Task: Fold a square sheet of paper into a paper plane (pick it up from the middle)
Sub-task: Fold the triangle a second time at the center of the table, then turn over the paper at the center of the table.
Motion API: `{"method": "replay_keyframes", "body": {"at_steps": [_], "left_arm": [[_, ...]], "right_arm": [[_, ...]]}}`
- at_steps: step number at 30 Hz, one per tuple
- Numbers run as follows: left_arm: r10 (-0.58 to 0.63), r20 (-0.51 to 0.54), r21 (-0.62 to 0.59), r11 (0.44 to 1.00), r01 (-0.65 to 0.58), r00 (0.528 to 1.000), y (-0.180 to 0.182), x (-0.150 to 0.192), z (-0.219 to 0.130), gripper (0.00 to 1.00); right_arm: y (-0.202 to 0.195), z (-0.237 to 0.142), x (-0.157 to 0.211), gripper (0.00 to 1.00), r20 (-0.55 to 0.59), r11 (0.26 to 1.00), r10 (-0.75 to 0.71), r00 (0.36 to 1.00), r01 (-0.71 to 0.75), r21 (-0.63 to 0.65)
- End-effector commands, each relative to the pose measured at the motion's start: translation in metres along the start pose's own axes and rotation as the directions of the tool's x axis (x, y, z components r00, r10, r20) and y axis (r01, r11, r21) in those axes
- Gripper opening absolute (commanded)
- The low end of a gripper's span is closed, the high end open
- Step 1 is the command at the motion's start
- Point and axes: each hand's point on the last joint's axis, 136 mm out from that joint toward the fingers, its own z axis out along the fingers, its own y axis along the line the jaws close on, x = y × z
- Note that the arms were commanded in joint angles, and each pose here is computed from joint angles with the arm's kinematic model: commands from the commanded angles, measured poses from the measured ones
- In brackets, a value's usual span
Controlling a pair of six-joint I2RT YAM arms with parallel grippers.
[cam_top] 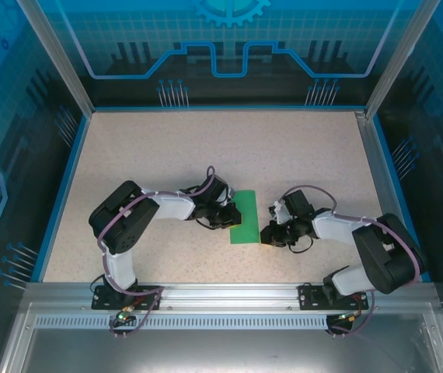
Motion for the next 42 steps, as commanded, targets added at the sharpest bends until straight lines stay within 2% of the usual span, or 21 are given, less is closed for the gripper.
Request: {"method": "replay_keyframes", "body": {"at_steps": [1,5,9,15,20,31,37,42], "left_arm": [[-0.037,-0.011,-0.116,0.993,0.036,0.999,0.031,0.005,0.006,0.15],[-0.019,-0.011,-0.077,0.997,0.018,1.000,0.018,0.002,0.003,0.16],[-0.002,-0.008,-0.052,0.999,0.002,1.000,0.007,-0.001,-0.001,0.17],[0.018,0.014,-0.027,0.999,-0.018,1.000,-0.006,-0.007,-0.009,0.20],[0.021,0.015,-0.031,0.999,-0.020,1.000,-0.008,-0.008,-0.011,0.20],[0.019,0.009,-0.036,0.999,-0.019,1.000,-0.006,-0.006,-0.009,0.20],[0.021,0.017,-0.019,1.000,-0.021,1.000,-0.011,-0.008,-0.011,0.21],[0.026,0.040,0.014,1.000,-0.027,0.999,-0.022,-0.011,-0.018,0.24]], "right_arm": [[-0.009,-0.012,0.007,0.18,-0.004,0.997,0.044,0.999,-0.044,0.059],[0.008,-0.024,-0.019,0.28,0.070,0.998,-0.013,0.997,0.008,0.060],[0.019,-0.024,-0.042,0.35,0.094,0.998,-0.036,0.995,0.031,0.049],[0.024,-0.014,-0.065,0.38,0.097,0.998,-0.046,0.994,0.043,0.038],[0.022,-0.003,-0.068,0.40,0.072,0.999,-0.032,0.997,0.031,0.014],[0.028,0.007,-0.063,0.35,0.051,0.998,-0.006,0.999,0.010,-0.070],[0.025,0.011,-0.062,0.34,0.036,0.997,0.003,0.999,0.000,-0.071],[0.026,0.013,-0.063,0.23,0.034,0.997,0.001,0.999,0.002,-0.081]]}}
